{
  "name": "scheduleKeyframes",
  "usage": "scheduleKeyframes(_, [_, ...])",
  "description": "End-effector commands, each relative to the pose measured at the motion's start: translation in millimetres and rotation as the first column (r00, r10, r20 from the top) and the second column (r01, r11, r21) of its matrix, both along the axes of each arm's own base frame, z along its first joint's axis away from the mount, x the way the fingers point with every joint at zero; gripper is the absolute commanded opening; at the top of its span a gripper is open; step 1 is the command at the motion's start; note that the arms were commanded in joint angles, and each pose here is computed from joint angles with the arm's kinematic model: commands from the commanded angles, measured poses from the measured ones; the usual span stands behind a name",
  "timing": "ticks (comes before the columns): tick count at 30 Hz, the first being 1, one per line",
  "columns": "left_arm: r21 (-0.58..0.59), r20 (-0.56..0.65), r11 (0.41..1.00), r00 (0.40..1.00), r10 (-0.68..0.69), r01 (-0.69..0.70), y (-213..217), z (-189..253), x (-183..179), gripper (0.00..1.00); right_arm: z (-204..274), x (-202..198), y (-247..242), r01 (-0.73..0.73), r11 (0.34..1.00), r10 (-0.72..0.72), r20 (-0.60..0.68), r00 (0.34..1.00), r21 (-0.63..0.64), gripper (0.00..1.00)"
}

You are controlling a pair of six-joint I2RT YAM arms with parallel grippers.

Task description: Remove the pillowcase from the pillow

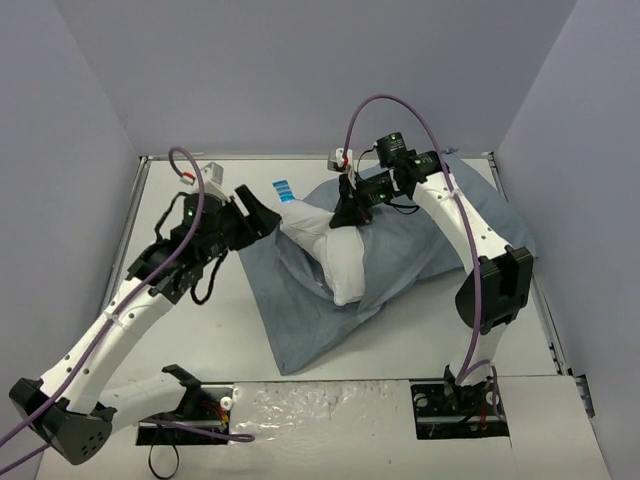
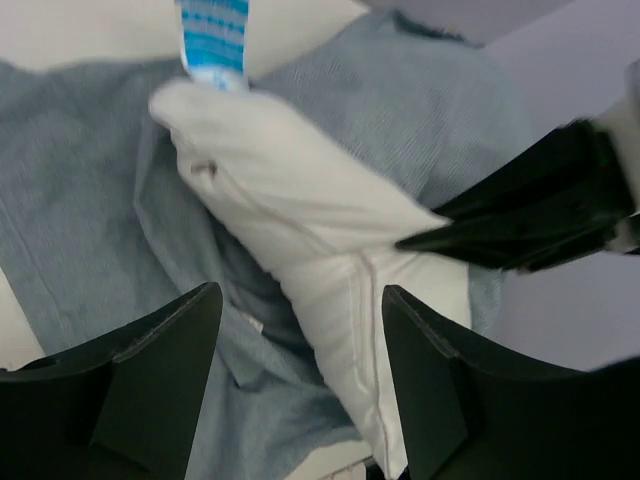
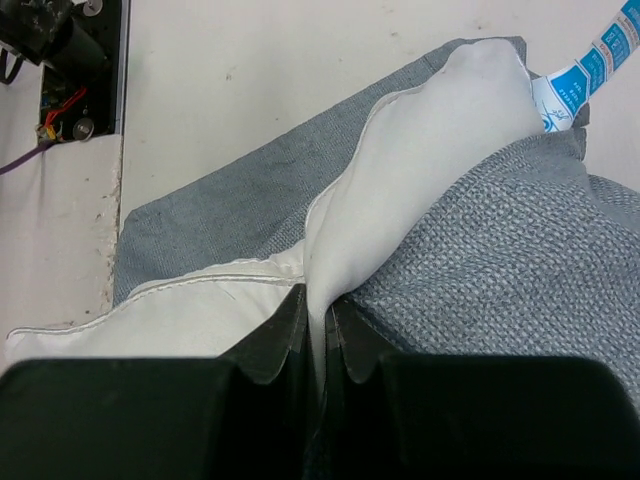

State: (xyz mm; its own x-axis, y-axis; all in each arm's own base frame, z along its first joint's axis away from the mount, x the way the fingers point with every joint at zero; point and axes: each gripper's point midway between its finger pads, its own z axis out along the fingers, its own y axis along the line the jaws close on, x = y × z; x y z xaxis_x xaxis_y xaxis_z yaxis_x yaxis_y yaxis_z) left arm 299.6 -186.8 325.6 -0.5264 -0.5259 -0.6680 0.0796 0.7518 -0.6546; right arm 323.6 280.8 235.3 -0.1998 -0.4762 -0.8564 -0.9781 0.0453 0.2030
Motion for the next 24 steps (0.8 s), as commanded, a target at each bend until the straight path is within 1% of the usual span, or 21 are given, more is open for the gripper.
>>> scheduleKeyframes(1, [-0.052,-0.104,0.998,0.994,0.026,-0.031,-15,-34,-22,0.63,44,-6,12,-0.062,0.988,0.058,0.036,0.998,0.138,0.00])
scheduleKeyframes(2, [-0.084,-0.108,0.996,0.994,0.015,-0.024,-22,-35,-25,0.63,45,-8,13,-0.067,0.988,0.062,0.035,0.997,0.143,0.00])
scheduleKeyframes(4, [-0.099,-0.122,0.995,0.992,-0.009,-0.003,-34,-44,-29,0.62,43,-12,19,-0.073,0.988,0.070,0.029,0.997,0.139,0.00])
scheduleKeyframes(5, [-0.109,-0.122,0.994,0.992,-0.021,0.008,-42,-46,-31,0.62,36,-19,27,-0.087,0.988,0.085,0.024,0.996,0.129,0.05])
scheduleKeyframes(6, [-0.106,-0.127,0.994,0.992,-0.023,0.009,-46,-48,-30,0.63,25,-19,30,-0.055,0.995,0.056,-0.001,0.998,0.089,0.11])
scheduleKeyframes(7, [-0.109,-0.126,0.994,0.992,-0.025,0.011,-49,-49,-30,0.63,15,-20,34,-0.050,0.997,0.051,-0.007,0.999,0.063,0.23])
scheduleKeyframes(8, [-0.113,-0.121,0.994,0.992,-0.025,0.011,-52,-46,-29,0.63,0,-28,41,-0.060,0.998,0.060,-0.026,0.998,0.023,0.50])
scheduleKeyframes(9, [-0.100,-0.128,0.995,0.992,-0.017,0.004,-53,-49,-26,0.63,-6,-27,42,-0.040,0.999,0.039,-0.028,0.999,-0.011,0.57])
scheduleKeyframes(10, [-0.090,-0.130,0.996,0.991,-0.010,-0.002,-53,-50,-25,0.63,-13,-18,37,0.012,0.997,-0.012,0.001,1.000,-0.070,0.62])
scheduleKeyframes(11, [-0.072,-0.149,0.997,0.989,0.007,-0.018,-49,-54,-26,0.64,-3,-10,32,0.051,0.996,-0.048,0.037,0.998,-0.079,0.69])
scheduleKeyframes(13, [-0.064,-0.137,0.997,0.990,0.039,-0.048,-43,-49,-24,0.64,20,8,12,0.142,0.986,-0.130,0.132,0.983,-0.084,0.77])
scheduleKeyframes(14, [-0.080,-0.135,0.995,0.989,0.052,-0.063,-41,-47,-24,0.64,28,26,-11,0.212,0.974,-0.198,0.157,0.968,-0.078,0.83])
scheduleKeyframes(16, [-0.102,-0.165,0.991,0.984,0.071,-0.088,-40,-56,-26,0.64,54,44,-40,0.295,0.955,-0.283,0.194,0.939,-0.037,0.89])
scheduleKeyframes(17, [-0.115,-0.181,0.989,0.981,0.074,-0.096,-40,-60,-29,0.65,59,51,-56,0.332,0.943,-0.320,0.200,0.926,-0.027,0.91])
scheduleKeyframes(18, [-0.106,-0.211,0.990,0.975,0.072,-0.096,-41,-75,-34,0.65,63,64,-86,0.401,0.916,-0.389,0.207,0.898,-0.022,0.92])
scheduleKeyframes(19, [-0.117,-0.221,0.989,0.973,0.068,-0.096,-44,-80,-35,0.65,69,67,-102,0.434,0.901,-0.421,0.222,0.880,-0.014,0.93])
scheduleKeyframes(22, [-0.147,-0.256,0.986,0.966,0.037,-0.077,-59,-102,-43,0.67,54,75,-152,0.552,0.833,-0.537,0.181,0.824,-0.042,0.94])
scheduleKeyframes(23, [-0.153,-0.270,0.986,0.962,0.025,-0.069,-65,-111,-42,0.67,50,72,-160,0.572,0.819,-0.561,0.150,0.814,-0.041,0.94])
scheduleKeyframes(24, [-0.161,-0.273,0.985,0.962,0.007,-0.053,-70,-116,-42,0.68,34,70,-175,0.598,0.799,-0.591,0.100,0.800,-0.061,0.94])
